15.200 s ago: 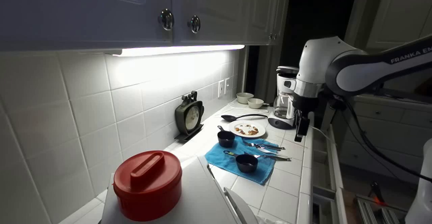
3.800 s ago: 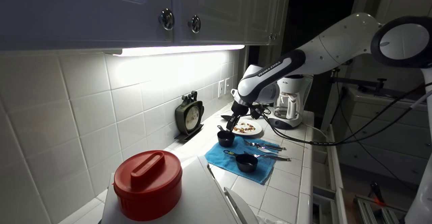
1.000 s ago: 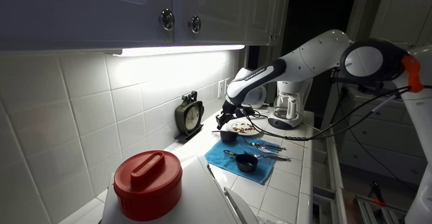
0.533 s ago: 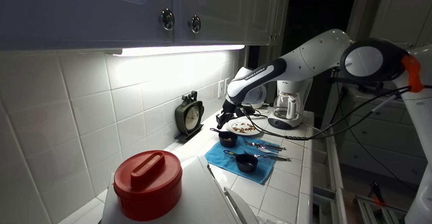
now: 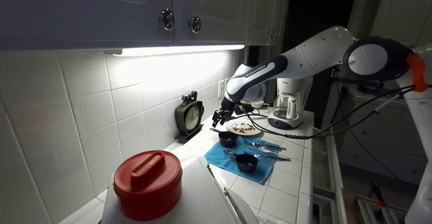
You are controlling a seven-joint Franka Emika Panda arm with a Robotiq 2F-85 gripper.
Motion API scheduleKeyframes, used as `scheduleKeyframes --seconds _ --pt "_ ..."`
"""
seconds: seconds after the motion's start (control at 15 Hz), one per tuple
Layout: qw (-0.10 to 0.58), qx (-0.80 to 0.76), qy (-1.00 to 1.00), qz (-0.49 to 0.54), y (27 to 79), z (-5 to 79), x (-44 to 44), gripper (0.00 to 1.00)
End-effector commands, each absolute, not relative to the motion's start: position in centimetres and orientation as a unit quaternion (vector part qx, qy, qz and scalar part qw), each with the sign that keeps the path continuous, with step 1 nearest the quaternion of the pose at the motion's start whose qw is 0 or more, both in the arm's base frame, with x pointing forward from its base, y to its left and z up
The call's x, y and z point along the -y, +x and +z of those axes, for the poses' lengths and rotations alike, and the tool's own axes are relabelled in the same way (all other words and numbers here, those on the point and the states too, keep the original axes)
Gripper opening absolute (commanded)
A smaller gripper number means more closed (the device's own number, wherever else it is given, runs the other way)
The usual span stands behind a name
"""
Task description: Place some contents from the white plate in the measuring cup at the back then pour the contents from the cup onto the white plate.
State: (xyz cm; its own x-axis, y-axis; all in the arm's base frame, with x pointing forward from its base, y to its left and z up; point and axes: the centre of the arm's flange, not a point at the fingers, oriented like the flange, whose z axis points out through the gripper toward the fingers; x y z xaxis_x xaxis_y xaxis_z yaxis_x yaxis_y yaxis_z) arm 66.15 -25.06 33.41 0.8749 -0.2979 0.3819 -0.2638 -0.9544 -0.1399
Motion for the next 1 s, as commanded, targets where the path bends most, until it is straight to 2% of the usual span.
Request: scheduleKeyframes --seconds 0.0,0.27,0.33,0.4,0.47,0.93 --pt "0.047 -0.14 -0.971 -0.187 66.8 33.1 24.0 0.97" --pt "0.051 -0.129 -0.976 -0.167 67.2 31.9 22.6 1.0" --pt "0.049 -0.126 -0.977 -0.164 67.3 31.5 22.4 0.75" --pt "0.049 -0.125 -0.978 -0.161 67.3 31.3 22.2 0.75" --pt "0.048 -0.123 -0.978 -0.159 67.4 31.0 22.1 0.7" --pt "0.042 -0.118 -0.979 -0.159 67.2 30.9 22.0 0.19"
